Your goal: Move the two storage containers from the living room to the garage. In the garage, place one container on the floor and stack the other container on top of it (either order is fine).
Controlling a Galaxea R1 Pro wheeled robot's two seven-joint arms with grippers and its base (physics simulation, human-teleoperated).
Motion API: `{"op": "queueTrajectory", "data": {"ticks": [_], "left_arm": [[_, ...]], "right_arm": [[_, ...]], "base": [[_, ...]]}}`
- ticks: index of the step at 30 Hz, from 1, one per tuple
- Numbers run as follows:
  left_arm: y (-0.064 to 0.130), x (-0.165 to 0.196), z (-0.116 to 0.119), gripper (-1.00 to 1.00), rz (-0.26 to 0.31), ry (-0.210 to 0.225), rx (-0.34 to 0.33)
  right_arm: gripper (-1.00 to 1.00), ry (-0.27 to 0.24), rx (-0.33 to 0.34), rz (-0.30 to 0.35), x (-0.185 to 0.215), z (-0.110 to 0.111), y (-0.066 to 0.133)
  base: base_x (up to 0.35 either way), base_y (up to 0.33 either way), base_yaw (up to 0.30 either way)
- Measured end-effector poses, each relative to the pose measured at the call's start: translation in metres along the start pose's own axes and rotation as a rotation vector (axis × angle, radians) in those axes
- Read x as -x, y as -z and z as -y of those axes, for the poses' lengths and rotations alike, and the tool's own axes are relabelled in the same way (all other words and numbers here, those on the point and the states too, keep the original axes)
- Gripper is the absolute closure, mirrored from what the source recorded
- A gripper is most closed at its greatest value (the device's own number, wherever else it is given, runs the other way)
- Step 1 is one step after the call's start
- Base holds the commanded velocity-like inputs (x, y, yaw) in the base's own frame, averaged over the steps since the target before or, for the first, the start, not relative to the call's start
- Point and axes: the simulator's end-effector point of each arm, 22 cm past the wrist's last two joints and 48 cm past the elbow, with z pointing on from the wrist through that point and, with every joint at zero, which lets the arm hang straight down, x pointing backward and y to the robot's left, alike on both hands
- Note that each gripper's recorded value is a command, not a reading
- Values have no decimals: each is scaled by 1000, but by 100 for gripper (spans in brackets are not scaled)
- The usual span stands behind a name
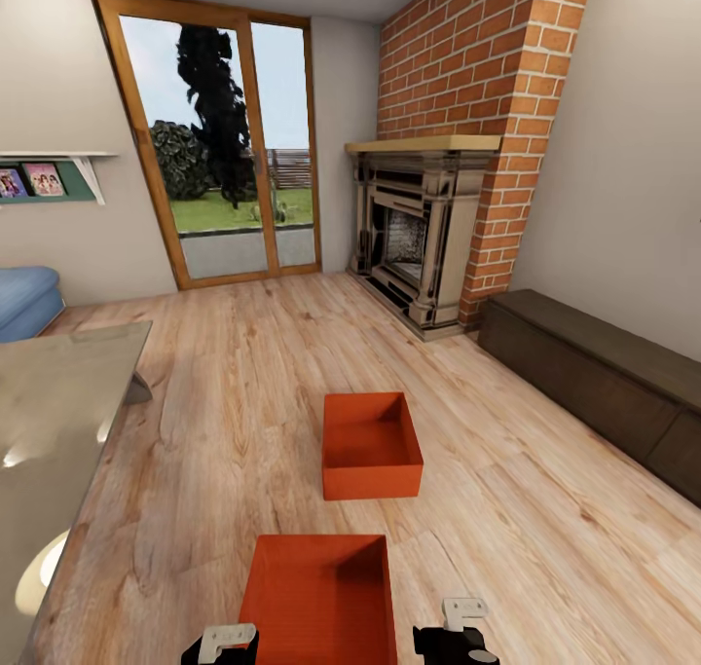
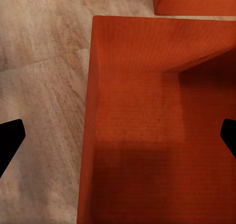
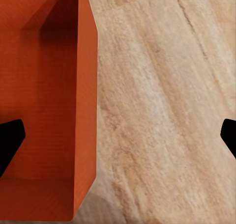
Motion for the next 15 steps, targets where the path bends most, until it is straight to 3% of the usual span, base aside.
{"op": "queueTrajectory", "data": {"ticks": [15], "left_arm": [[-14,-19,-1,-100,0,0,1]], "right_arm": [[-100,0,0,0,-15,1,-19]], "base": [[0,0,0]]}}
